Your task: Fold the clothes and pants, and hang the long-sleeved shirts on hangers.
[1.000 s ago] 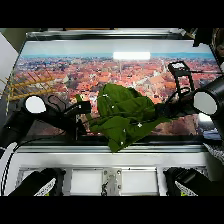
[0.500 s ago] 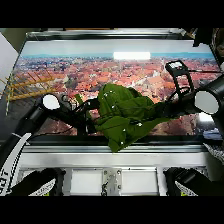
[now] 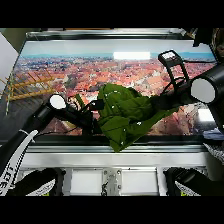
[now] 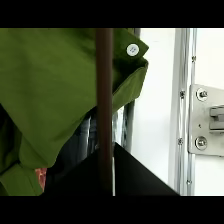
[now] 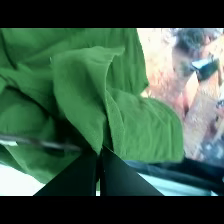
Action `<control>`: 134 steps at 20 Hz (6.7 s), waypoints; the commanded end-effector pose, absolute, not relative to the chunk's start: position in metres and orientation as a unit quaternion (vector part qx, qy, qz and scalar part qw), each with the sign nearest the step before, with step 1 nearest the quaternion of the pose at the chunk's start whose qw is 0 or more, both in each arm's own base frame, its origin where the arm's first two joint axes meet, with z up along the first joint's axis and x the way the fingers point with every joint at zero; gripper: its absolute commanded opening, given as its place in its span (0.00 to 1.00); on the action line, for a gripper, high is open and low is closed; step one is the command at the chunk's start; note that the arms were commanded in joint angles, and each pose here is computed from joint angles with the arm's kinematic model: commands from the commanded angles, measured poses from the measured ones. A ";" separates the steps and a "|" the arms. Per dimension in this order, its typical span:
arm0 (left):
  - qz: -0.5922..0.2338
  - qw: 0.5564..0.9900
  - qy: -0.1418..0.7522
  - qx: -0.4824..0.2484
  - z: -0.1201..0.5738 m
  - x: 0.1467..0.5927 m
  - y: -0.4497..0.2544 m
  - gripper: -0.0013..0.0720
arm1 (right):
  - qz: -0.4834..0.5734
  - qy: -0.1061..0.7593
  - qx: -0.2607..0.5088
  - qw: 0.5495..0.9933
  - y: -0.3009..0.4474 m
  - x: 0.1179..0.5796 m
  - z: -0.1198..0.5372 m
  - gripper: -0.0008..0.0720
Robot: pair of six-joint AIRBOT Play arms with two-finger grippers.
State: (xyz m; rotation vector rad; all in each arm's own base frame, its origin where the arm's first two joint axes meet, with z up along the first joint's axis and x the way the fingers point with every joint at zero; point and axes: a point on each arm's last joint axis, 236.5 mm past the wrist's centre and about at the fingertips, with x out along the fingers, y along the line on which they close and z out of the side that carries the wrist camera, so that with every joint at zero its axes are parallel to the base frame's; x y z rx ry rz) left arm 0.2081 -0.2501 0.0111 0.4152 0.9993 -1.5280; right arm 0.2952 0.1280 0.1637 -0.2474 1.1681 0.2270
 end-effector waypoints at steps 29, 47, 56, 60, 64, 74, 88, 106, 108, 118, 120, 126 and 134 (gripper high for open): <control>-0.651 0.615 0.407 0.179 0.041 0.233 -0.246 0.03 | 0.293 0.494 -0.055 0.817 0.261 0.256 0.190 0.03; -0.675 0.561 0.454 0.155 0.021 0.224 -0.245 0.04 | 0.477 0.423 -0.054 0.769 0.222 0.253 0.272 0.75; -0.675 0.561 0.454 0.155 0.021 0.224 -0.245 0.04 | 0.487 0.365 -0.058 0.791 0.191 0.301 0.271 0.75; -0.675 0.561 0.453 0.155 0.022 0.224 -0.245 0.04 | 0.536 0.368 -0.087 0.755 0.152 0.293 0.232 0.75; -0.675 0.561 0.453 0.155 0.022 0.224 -0.246 0.04 | 0.577 0.303 -0.016 0.759 0.112 0.297 0.208 0.75; -0.675 0.561 0.453 0.155 0.022 0.224 -0.246 0.04 | 0.625 0.236 -0.020 0.744 0.086 0.286 0.117 0.75; -0.675 0.560 0.454 0.154 0.022 0.223 -0.246 0.04 | 0.696 0.195 0.037 0.690 0.135 0.297 0.103 0.75; -0.675 0.561 0.454 0.155 0.021 0.224 -0.245 0.04 | 0.694 0.198 0.041 0.690 0.135 0.298 0.102 0.64; -0.675 0.561 0.454 0.155 0.021 0.224 -0.245 0.04 | 0.694 0.198 0.041 0.690 0.135 0.298 0.102 0.11; -0.673 0.560 0.456 0.159 0.020 0.224 -0.244 0.04 | 0.695 0.198 0.041 0.691 0.135 0.298 0.102 0.02; -0.673 0.560 0.456 0.159 0.020 0.224 -0.244 0.04 | 0.694 0.196 0.041 0.692 0.135 0.298 0.103 0.02; -0.645 0.576 0.485 0.134 0.019 0.229 -0.244 0.55 | 0.684 0.186 0.045 0.704 0.136 0.307 0.106 0.02; -0.565 0.634 0.525 0.053 0.032 0.258 -0.213 0.55 | 0.677 0.187 0.043 0.710 0.135 0.311 0.104 0.02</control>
